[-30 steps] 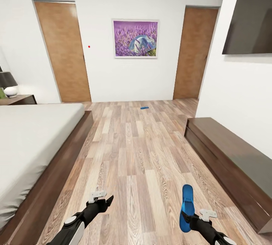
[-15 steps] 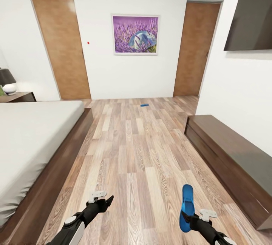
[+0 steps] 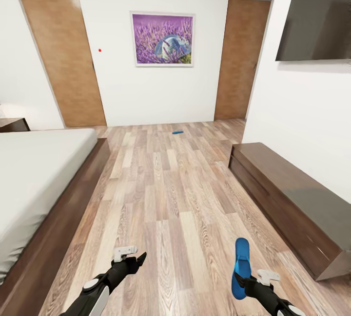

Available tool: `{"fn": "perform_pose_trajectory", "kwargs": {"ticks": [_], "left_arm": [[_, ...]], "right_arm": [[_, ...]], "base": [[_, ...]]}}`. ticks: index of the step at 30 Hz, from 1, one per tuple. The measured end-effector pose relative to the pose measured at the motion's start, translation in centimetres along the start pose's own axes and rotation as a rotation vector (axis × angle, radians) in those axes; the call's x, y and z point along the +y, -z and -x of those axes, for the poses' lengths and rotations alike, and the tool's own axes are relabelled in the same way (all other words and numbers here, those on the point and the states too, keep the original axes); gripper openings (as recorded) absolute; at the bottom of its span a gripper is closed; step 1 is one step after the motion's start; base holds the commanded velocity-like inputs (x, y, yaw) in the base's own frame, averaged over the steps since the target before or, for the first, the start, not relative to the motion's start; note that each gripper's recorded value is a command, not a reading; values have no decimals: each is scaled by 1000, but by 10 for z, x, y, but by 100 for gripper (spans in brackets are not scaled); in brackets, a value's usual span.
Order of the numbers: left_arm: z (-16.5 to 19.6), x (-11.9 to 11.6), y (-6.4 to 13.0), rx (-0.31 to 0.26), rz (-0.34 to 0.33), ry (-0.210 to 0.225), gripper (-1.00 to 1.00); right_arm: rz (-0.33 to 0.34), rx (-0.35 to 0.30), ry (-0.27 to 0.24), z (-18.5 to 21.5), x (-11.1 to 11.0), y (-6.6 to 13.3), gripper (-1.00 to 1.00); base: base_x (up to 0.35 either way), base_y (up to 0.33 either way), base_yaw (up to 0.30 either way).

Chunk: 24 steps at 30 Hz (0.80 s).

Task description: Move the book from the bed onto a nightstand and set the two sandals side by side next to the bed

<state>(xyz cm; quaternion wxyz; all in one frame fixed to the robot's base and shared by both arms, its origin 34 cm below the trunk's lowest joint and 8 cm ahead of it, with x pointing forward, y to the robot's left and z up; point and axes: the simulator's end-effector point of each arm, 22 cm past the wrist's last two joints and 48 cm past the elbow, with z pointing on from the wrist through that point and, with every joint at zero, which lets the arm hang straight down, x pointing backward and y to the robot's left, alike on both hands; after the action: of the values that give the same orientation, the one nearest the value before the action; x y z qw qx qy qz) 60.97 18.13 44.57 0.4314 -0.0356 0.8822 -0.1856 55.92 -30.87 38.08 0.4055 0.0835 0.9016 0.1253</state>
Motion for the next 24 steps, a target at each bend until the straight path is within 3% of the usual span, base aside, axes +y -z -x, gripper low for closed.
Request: {"fn": "perform_pose_trajectory", "kwargs": {"ticks": [6,24], "left_arm": [[-3,1,-1,6,2,2,100],[-7,2,-2,13,3,4,100]], "right_arm": [[-2,7,-1,-3,-1,-1,-100],[-3,14,-2,-7,-2,-1,-100]], "base": [[0,0,-111],[0,0,-4]]}}
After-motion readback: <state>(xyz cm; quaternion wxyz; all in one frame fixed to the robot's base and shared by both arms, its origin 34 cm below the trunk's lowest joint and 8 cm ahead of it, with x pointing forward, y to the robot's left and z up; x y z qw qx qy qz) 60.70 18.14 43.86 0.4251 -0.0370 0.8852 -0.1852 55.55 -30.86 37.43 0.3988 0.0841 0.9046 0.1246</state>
